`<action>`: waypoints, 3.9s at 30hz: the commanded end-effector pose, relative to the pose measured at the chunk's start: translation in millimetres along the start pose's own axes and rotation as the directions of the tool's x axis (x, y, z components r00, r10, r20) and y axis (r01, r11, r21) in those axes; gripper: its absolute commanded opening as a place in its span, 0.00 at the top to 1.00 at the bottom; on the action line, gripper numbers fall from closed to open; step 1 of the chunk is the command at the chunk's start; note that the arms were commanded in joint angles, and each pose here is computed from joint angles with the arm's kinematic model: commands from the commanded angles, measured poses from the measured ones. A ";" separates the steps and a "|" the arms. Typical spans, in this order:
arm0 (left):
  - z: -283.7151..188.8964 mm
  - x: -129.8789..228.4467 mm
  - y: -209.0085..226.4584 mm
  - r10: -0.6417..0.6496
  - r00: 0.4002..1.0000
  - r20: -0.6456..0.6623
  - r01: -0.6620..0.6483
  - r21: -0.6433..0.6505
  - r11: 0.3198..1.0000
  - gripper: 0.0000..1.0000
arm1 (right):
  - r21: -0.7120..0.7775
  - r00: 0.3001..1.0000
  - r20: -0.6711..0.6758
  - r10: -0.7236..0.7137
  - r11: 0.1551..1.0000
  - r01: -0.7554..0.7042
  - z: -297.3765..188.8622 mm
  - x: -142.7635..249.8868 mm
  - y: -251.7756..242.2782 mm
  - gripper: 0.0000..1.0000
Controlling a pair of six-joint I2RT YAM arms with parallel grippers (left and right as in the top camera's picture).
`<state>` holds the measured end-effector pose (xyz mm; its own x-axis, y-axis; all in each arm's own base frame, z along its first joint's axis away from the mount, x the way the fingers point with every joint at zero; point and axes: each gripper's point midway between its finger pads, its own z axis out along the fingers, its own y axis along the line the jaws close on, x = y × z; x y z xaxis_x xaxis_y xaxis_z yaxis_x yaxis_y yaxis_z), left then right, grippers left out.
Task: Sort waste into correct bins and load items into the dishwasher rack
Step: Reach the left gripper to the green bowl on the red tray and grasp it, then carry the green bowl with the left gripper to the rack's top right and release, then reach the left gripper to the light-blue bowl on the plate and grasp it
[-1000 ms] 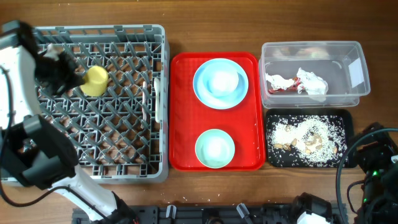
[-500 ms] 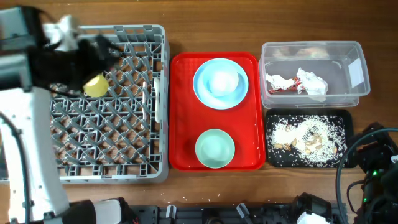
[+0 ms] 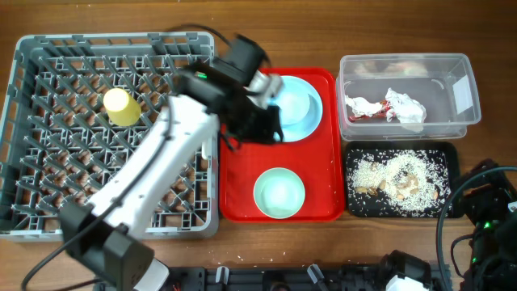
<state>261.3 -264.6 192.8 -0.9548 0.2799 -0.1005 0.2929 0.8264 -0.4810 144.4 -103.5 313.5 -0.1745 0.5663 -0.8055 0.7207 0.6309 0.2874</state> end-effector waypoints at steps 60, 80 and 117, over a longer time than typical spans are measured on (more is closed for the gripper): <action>-183.3 -116.3 92.1 -0.285 0.907 0.310 -0.074 0.784 0.617 0.96 | -0.008 1.000 0.008 -0.009 1.000 0.009 -2.2 -1.5 0.9 0.00; -111.2 -165.7 299.5 -0.660 0.742 0.117 0.271 0.848 0.455 0.18 | -0.008 1.000 0.008 -0.009 1.000 0.009 -2.2 -1.5 0.9 0.00; 150.3 -142.6 69.1 0.082 0.941 0.329 0.061 -0.403 0.913 0.80 | -0.008 1.000 0.008 -0.010 1.000 0.010 -2.2 -1.5 0.9 0.00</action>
<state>398.0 -333.6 40.5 -0.8983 0.1871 -0.3975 0.2557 0.9584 -0.1268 144.7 -103.1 313.4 -0.1755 0.5670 -0.8048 0.7189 0.6323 0.2888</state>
